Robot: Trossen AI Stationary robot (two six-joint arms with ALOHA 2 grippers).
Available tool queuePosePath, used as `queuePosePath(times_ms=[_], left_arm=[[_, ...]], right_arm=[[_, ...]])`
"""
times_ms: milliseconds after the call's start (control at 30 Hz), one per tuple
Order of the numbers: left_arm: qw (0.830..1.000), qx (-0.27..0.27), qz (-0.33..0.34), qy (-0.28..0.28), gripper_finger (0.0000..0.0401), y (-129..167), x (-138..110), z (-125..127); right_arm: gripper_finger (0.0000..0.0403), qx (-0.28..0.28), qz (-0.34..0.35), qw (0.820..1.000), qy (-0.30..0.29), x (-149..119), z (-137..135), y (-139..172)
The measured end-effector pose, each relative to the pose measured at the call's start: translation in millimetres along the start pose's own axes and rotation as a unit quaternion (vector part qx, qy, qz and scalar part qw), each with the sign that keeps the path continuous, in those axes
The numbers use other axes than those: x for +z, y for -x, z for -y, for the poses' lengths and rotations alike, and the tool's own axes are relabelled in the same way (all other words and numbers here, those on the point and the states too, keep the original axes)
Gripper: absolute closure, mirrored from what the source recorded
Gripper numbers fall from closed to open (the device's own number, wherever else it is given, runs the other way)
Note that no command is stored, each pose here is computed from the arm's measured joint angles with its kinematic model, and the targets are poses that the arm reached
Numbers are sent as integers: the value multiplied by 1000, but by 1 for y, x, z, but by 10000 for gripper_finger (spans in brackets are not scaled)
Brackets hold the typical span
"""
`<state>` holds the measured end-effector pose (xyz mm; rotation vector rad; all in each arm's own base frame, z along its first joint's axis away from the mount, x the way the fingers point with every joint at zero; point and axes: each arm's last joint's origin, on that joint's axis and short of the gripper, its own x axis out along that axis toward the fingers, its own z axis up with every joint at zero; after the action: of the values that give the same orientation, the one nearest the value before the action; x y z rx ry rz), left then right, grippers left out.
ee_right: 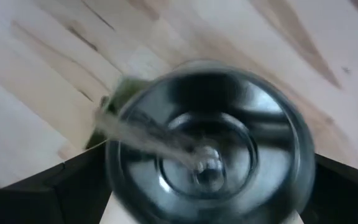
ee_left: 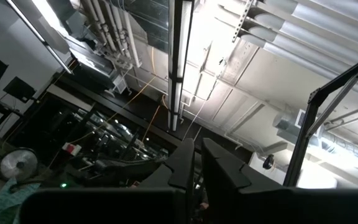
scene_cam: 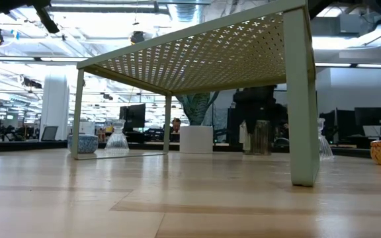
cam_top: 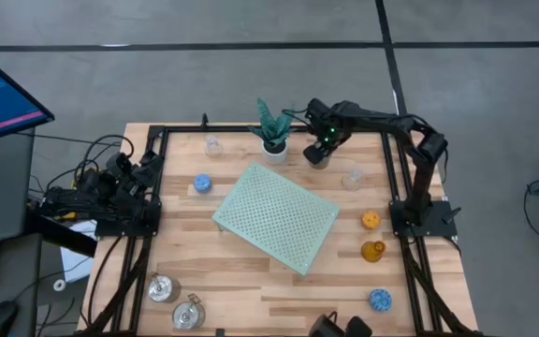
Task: Pick & Place candle stick holders
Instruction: Put the top silver scented candle on the shelf
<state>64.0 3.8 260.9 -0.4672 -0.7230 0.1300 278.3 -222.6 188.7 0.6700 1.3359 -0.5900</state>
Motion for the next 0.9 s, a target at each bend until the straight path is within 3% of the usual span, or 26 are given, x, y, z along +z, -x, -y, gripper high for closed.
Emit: queuePosePath(times_ms=[233,900], left_arm=[[1000,0,0,0,371,0,0,0],[1000,0,0,0,371,0,0,0]], right_arm=[[3,31,-35,999,8,1,1,-19],[12,32,-33,999,-5,1,9,-14]])
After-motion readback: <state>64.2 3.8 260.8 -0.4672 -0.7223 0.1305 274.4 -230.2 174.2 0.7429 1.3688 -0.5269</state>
